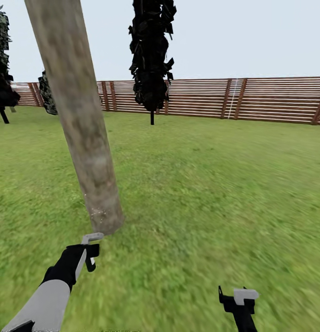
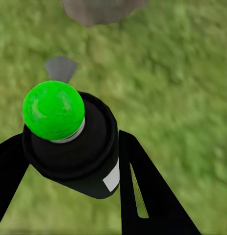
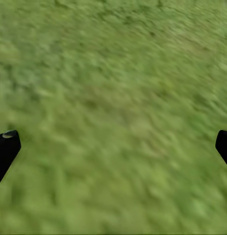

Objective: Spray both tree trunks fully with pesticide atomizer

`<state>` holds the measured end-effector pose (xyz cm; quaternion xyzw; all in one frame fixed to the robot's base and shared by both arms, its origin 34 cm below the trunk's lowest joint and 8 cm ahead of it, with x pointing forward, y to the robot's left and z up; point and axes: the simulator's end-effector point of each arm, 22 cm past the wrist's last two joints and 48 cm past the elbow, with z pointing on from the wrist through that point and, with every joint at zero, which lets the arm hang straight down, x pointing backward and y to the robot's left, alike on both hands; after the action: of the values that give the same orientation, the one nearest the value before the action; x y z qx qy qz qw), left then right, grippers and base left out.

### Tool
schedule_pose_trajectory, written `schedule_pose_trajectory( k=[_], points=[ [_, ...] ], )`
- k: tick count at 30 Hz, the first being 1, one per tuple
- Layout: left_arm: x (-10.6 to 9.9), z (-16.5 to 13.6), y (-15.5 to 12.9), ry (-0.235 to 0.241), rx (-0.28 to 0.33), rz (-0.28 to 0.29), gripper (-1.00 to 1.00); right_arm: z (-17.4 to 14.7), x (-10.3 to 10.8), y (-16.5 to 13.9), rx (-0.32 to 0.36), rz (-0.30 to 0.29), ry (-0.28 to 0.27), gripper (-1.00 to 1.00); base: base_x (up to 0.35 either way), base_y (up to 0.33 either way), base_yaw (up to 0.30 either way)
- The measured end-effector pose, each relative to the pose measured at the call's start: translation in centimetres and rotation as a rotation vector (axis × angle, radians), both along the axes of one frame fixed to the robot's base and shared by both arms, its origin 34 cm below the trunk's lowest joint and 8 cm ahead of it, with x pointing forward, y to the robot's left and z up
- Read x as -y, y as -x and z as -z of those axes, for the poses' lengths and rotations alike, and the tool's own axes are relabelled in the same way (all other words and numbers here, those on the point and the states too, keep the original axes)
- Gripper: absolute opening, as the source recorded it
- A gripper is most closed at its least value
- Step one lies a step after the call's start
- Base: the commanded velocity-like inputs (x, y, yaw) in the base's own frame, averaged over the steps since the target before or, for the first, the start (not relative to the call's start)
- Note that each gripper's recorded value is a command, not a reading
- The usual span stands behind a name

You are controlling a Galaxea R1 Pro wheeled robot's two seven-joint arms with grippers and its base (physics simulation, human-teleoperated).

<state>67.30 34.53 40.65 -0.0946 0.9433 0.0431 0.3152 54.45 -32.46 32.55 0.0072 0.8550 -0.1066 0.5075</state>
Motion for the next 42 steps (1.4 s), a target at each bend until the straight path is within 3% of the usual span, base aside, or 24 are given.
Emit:
schedule_pose_trajectory(
  k=[2,4,5,10,14,16,18,19,20,21,22,24,26,27,29,31,32,36,38,42],
  points=[
    [1.6,-0.2,-0.5,0.007,0.001,0.027,-1.00,0.0,0.0,0.0,0.000,0.001,0.000,1.00,0.001,-0.001,0.278],
    [4.4,-1.3,-1.8,0.002,0.020,0.082,-1.00,0.0,0.1,0.0,0.000,0.002,0.000,1.00,0.000,0.000,0.278],
    [4.6,-2.1,-2.4,-0.008,0.033,0.091,-1.00,0.0,0.1,0.0,0.000,0.002,0.001,1.00,-0.022,0.000,0.278],
    [3.6,-5.3,-4.2,-0.035,0.074,0.084,-1.00,0.0,0.1,0.0,0.000,0.002,0.001,1.00,-0.184,0.028,0.212],
    [4.4,-7.0,-5.5,-0.022,0.091,0.088,-1.00,0.0,0.1,0.0,0.000,0.000,0.001,1.00,-0.032,0.005,0.033],
    [5.0,-9.5,-7.6,-0.022,0.120,0.099,-1.00,0.0,0.1,0.0,0.000,0.000,0.001,1.00,-0.003,0.000,0.003],
    [5.7,-11.8,-9.0,0.000,0.111,0.129,-1.00,0.0,0.2,0.0,0.000,0.001,0.002,1.00,0.000,0.000,0.000],
    [4.6,-12.4,-9.3,-0.002,0.116,0.133,-1.00,0.0,0.3,0.0,0.000,0.002,0.003,1.00,0.000,0.000,0.000],
    [1.9,-12.2,-9.0,-0.011,0.106,0.120,-1.00,0.0,0.3,0.0,0.000,0.000,0.004,1.00,0.000,0.000,0.000],
    [2.1,-12.0,-8.9,-0.008,0.102,0.129,-1.00,0.0,0.3,0.0,0.000,0.000,0.004,1.00,0.000,0.000,0.000],
    [3.7,-11.7,-8.9,0.020,0.100,0.142,-1.00,0.0,0.3,0.0,0.000,0.001,0.004,1.00,0.000,0.000,0.000],
    [9.4,-11.6,-9.2,0.072,0.098,0.211,-1.00,0.0,0.3,0.0,0.000,0.001,0.004,1.00,0.000,0.000,0.000],
    [10.3,-11.8,-9.3,0.064,0.098,0.230,-1.00,0.0,0.3,0.0,0.000,0.001,0.004,1.00,0.000,0.000,0.000],
    [10.4,-11.9,-9.4,0.063,0.098,0.232,-1.00,0.0,0.3,0.0,0.000,0.001,0.004,1.00,0.000,0.000,0.000],
    [5.9,-11.8,-9.2,0.009,0.083,0.196,-1.00,0.0,0.3,0.0,0.000,0.000,0.004,1.00,0.000,0.000,0.000],
    [1.6,-11.6,-8.4,-0.008,0.053,0.165,-1.00,0.0,0.3,0.0,0.000,0.000,0.004,1.00,0.000,0.000,0.000],
    [0.3,-11.3,-7.7,0.015,0.031,0.175,-1.00,0.0,0.3,0.0,0.000,0.000,0.004,1.00,0.000,0.000,0.000],
    [1.2,-10.5,-7.0,0.054,0.008,0.220,-1.00,0.0,0.3,0.0,0.000,-0.001,0.005,1.00,0.000,-0.086,0.000],
    [3.2,-10.3,-7.0,0.050,0.000,0.262,-1.00,0.0,0.3,0.0,0.000,-0.001,0.005,1.00,0.000,-0.245,0.000],
    [3.8,-10.2,-7.0,0.042,-0.003,0.278,-1.00,0.0,0.3,0.0,0.000,-0.001,0.005,1.00,0.000,-0.264,0.000]
  ],
)
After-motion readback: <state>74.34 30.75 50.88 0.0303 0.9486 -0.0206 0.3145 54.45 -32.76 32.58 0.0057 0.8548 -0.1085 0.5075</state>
